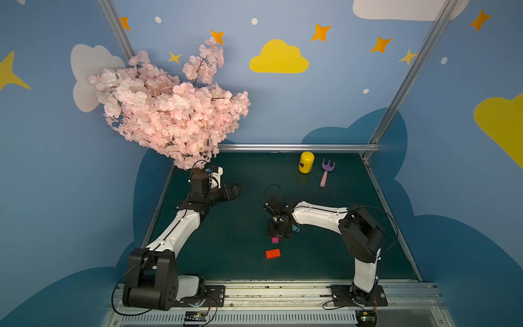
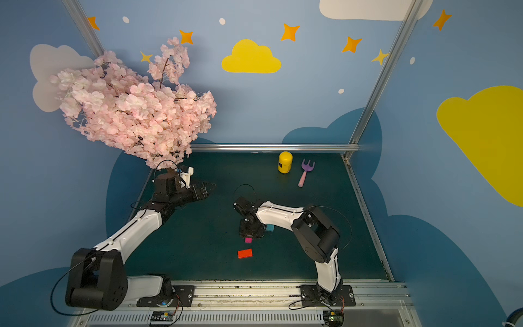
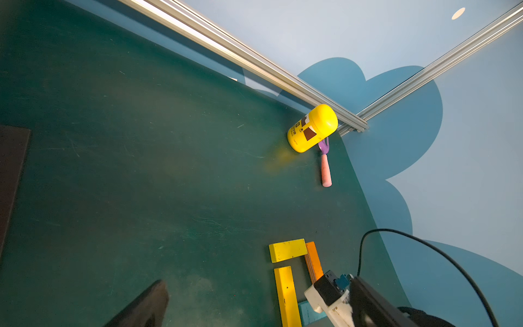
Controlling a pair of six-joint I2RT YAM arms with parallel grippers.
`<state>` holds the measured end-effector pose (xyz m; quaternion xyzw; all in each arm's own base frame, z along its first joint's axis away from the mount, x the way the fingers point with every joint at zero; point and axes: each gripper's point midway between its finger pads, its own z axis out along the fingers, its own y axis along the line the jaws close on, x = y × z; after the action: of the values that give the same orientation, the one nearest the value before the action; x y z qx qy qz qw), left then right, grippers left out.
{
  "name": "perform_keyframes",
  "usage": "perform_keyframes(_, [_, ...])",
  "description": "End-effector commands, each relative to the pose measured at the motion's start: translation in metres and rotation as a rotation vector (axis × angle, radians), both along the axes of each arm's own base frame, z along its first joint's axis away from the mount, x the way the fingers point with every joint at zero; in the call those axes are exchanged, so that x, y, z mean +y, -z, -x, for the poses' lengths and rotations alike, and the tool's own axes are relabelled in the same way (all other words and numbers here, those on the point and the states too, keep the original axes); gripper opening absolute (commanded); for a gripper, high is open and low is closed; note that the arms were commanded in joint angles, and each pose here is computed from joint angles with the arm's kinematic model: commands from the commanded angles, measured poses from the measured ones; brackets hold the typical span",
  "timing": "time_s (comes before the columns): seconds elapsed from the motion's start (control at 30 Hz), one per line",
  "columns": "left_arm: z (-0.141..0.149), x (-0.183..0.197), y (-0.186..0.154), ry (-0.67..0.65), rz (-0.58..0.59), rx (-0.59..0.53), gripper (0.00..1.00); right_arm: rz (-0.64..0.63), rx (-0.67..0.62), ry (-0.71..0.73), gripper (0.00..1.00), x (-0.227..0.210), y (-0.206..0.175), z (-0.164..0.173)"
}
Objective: Assemble the letter p with building blocks
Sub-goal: Assemble the building block at the center of the board, then pick up the building block from the center of the board.
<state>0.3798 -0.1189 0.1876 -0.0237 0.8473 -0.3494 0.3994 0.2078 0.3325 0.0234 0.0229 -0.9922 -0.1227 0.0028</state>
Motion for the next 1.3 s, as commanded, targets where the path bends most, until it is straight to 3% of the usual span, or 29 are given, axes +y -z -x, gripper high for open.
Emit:
perform_keyframes(0.0, [0.000,0.000,0.003,0.008,-0.007,-0.006,1.00,0.044,-0.001,-0.008,0.56,-0.004,0.008,0.002])
perform_keyframes(0.3, [-0.001,0.001,0.005,0.005,-0.007,0.006,1.00,0.047,-0.122,-0.108,0.64,-0.004,-0.041,0.002])
perform_keyframes(0.57, [-0.002,0.002,0.004,-0.005,-0.008,0.004,1.00,0.085,-0.214,-0.488,0.70,-0.027,-0.094,0.032])
perform_keyframes(0.83, [-0.002,0.002,-0.001,-0.011,0.003,0.004,1.00,0.087,-0.197,-0.819,0.76,-0.024,-0.078,0.062])
perform_keyframes(1.27, [0.000,0.004,-0.013,-0.017,0.022,-0.013,1.00,0.092,-0.134,-0.957,0.78,0.004,-0.041,0.079])
